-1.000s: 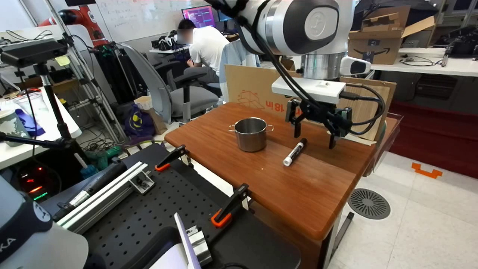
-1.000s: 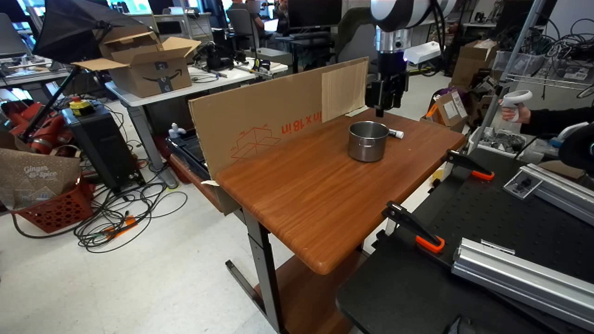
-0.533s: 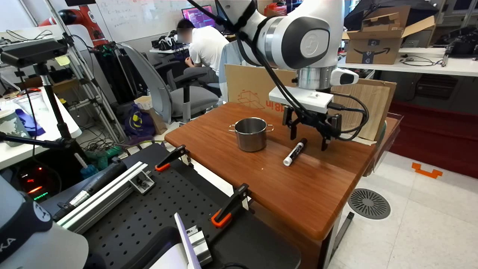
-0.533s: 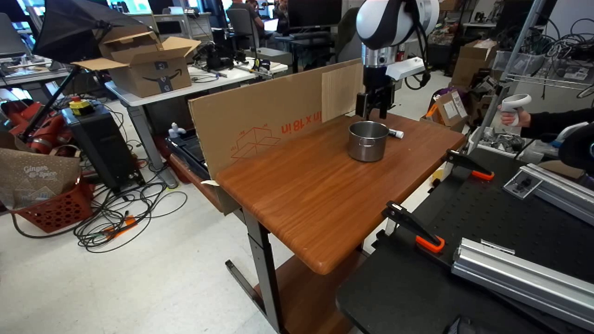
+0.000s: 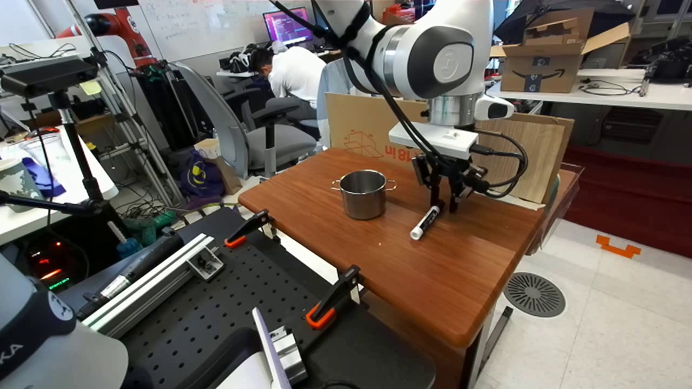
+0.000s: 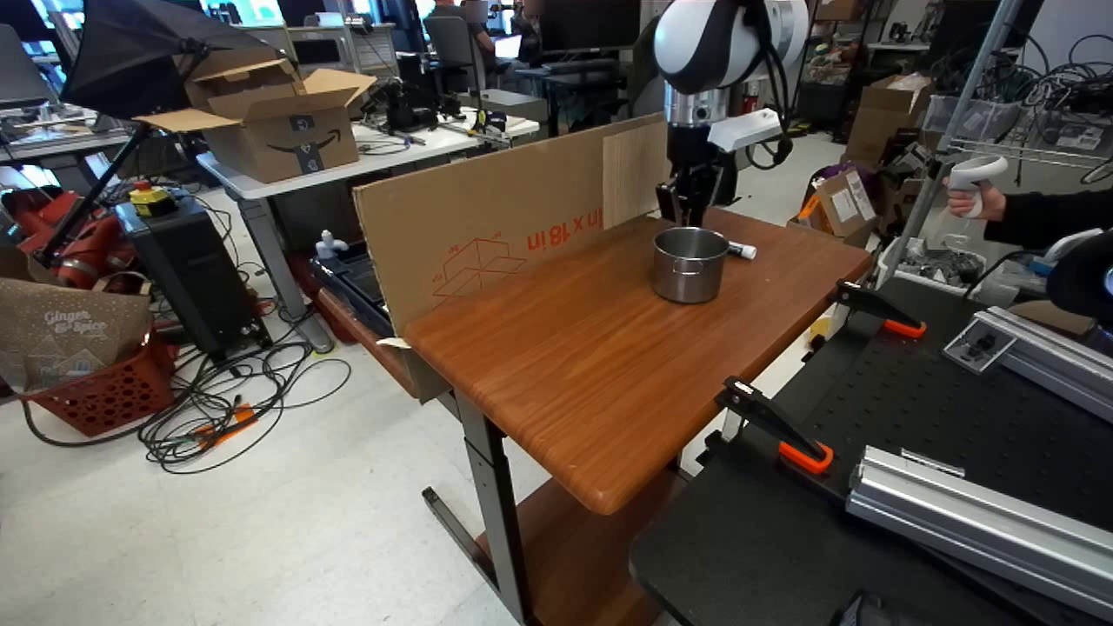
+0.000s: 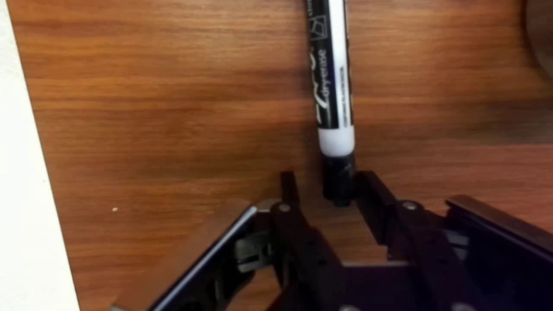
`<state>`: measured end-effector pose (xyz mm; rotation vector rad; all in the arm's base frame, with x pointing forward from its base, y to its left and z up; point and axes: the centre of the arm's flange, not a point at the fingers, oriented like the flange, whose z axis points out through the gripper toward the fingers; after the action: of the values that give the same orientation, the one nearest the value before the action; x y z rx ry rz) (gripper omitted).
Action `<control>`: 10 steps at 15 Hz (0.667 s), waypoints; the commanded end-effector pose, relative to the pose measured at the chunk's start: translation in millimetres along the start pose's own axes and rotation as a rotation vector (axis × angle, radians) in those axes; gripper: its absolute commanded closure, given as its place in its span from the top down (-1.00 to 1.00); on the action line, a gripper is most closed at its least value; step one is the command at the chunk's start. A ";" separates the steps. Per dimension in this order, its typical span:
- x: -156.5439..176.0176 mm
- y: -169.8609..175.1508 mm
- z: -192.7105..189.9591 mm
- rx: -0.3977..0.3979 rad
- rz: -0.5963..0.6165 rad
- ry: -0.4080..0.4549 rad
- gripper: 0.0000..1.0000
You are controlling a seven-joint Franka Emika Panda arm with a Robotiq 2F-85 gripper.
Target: Put the marker in the silver pot
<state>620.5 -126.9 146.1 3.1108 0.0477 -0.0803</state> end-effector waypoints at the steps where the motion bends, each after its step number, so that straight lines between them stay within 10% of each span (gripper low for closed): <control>1: 1.6 -2.0 -11.9 0.008 0.030 0.022 -0.77; 10: -7.6 -13.5 -70.5 -0.012 0.084 0.102 -0.91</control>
<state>629.3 -122.8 186.0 3.1053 -0.0250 0.0126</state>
